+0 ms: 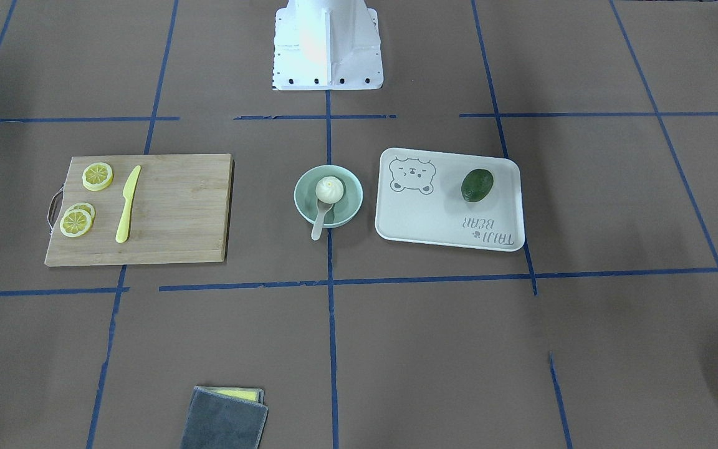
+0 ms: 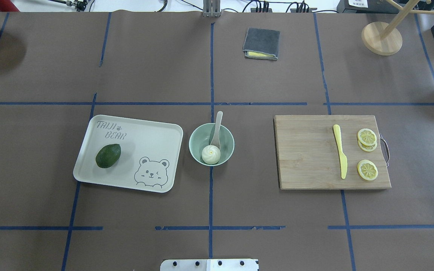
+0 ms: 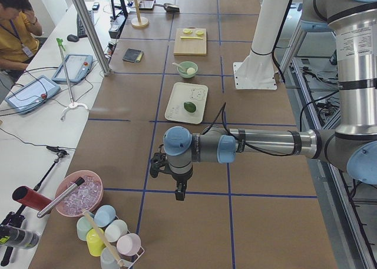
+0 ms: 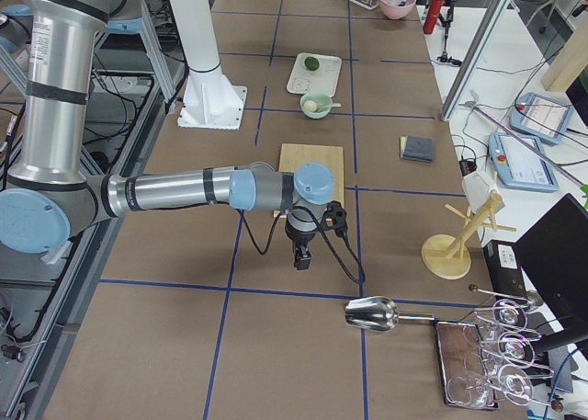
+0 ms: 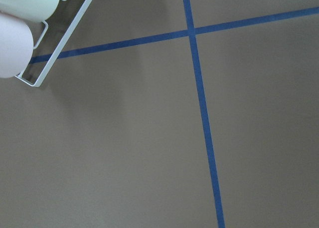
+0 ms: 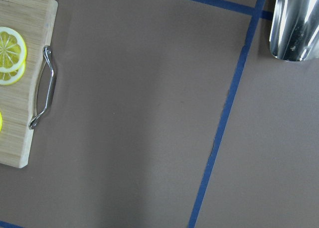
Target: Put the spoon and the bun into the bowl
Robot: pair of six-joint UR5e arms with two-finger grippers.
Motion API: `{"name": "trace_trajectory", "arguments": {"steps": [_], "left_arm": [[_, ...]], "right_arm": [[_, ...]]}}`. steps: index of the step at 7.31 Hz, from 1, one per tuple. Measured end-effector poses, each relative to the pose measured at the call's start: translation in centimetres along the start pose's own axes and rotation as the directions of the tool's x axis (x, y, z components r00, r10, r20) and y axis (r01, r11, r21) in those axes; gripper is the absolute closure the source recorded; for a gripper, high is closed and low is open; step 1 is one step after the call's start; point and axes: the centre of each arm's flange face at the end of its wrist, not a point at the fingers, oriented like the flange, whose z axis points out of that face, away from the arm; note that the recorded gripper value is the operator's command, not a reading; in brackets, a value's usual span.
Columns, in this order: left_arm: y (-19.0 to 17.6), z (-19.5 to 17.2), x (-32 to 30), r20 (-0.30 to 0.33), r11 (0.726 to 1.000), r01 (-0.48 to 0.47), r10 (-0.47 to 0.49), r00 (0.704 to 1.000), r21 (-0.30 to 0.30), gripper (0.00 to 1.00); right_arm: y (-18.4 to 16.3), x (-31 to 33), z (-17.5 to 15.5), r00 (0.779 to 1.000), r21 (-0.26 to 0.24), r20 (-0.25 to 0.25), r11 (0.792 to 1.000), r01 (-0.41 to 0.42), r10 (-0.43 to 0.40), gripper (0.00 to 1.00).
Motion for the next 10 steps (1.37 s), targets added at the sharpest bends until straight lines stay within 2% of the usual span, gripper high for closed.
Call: {"name": "trace_trajectory", "arguments": {"steps": [3, 10], "left_arm": [[0.0, 0.0, 0.0, -0.001, 1.0, -0.01, 0.01, 1.0, 0.004, 0.0], [-0.3, -0.3, 0.3, 0.003, 0.999, -0.032, 0.032, 0.999, 0.028, 0.0]], "right_arm": [[-0.1, 0.3, 0.2, 0.999, 0.0, -0.007, 0.999, -0.045, 0.045, 0.0], [-0.4, 2.0, 1.1, 0.998, 0.03, -0.06, 0.999, -0.017, 0.019, 0.0]]}}
